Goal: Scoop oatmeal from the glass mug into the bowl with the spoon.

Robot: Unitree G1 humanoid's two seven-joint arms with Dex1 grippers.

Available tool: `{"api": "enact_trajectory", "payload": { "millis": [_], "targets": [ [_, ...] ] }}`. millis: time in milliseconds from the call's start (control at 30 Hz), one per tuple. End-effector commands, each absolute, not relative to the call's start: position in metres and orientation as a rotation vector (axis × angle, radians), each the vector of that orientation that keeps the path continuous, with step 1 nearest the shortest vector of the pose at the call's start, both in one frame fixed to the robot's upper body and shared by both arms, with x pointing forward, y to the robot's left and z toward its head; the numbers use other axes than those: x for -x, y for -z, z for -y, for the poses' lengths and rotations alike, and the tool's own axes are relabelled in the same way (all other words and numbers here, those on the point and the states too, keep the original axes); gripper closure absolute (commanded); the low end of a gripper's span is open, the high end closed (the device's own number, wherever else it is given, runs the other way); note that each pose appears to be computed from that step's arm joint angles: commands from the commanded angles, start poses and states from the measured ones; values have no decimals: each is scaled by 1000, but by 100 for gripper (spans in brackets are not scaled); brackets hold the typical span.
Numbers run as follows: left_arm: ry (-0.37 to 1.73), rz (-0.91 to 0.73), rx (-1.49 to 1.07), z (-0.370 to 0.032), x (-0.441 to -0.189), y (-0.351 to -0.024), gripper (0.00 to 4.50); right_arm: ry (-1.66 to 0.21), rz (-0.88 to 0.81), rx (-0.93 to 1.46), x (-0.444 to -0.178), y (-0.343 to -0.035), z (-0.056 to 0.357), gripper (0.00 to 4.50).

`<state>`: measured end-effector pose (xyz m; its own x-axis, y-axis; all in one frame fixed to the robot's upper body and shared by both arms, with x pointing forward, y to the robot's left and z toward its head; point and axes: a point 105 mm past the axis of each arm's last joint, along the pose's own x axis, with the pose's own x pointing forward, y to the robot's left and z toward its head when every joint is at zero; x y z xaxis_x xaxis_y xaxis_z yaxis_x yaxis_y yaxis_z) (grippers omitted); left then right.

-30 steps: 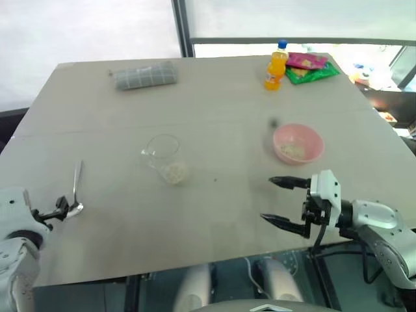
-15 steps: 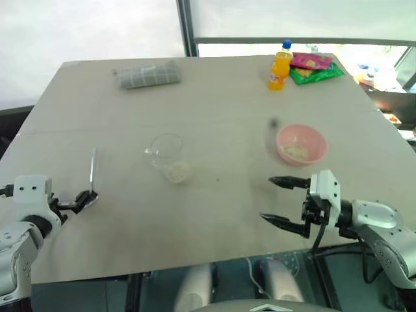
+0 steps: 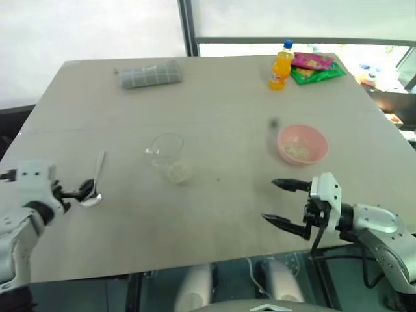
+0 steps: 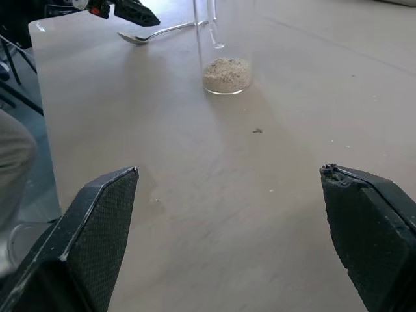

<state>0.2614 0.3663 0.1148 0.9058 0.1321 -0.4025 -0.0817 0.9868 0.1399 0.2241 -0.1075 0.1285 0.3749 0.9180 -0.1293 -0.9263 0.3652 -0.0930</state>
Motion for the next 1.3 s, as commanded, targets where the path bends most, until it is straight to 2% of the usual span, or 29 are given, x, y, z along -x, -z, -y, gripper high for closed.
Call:
{"api": "enact_trajectory", "payload": {
  "millis": [33, 200, 300, 333, 400, 433, 500, 567, 600, 700, 800, 967, 1100, 1300],
  "targets": [
    [-63, -480, -139, -352, -271, -103, 5, -1183, -11, 185, -224, -138, 107, 0],
    [-99, -597, -93, -356, -266, -80, 5, -1148, 10, 197, -231, -144, 111, 0],
    [-155, -640, -72, -366, -255, -71, 76, -1144, 6, 200, -231, -143, 112, 0],
    [-167, -649, -59, -368, -252, -69, 127, -1143, 5, 199, -230, -143, 112, 0],
    [-182, -663, -56, -371, -247, -65, 189, -1140, 2, 198, -230, -142, 112, 0],
    [-190, -668, -48, -372, -244, -63, 252, -1139, 1, 198, -230, -142, 112, 0],
    [-197, -680, -49, -372, -240, -59, 324, -1137, 0, 197, -230, -141, 113, 0],
    [-201, -679, -42, -371, -239, -58, 417, -1135, 0, 196, -231, -141, 113, 0],
    [-206, -675, -38, -371, -239, -58, 444, -1135, 0, 196, -231, -141, 113, 0],
    [-228, -634, -28, -372, -241, -61, 444, -1136, 1, 198, -233, -141, 114, 0],
    [-257, -522, -58, -377, -252, -78, 444, -1136, 6, 203, -237, -142, 116, 0],
    [-261, -119, -57, -373, -283, -153, 444, -1091, 39, 181, -253, -154, 123, 0],
    [-187, 163, -96, -350, -300, -219, 444, -1014, 96, 100, -273, -179, 128, 0],
    [34, 405, -167, -295, -310, -294, 444, -875, 240, -153, -301, -239, 125, 0]
  ]
}}
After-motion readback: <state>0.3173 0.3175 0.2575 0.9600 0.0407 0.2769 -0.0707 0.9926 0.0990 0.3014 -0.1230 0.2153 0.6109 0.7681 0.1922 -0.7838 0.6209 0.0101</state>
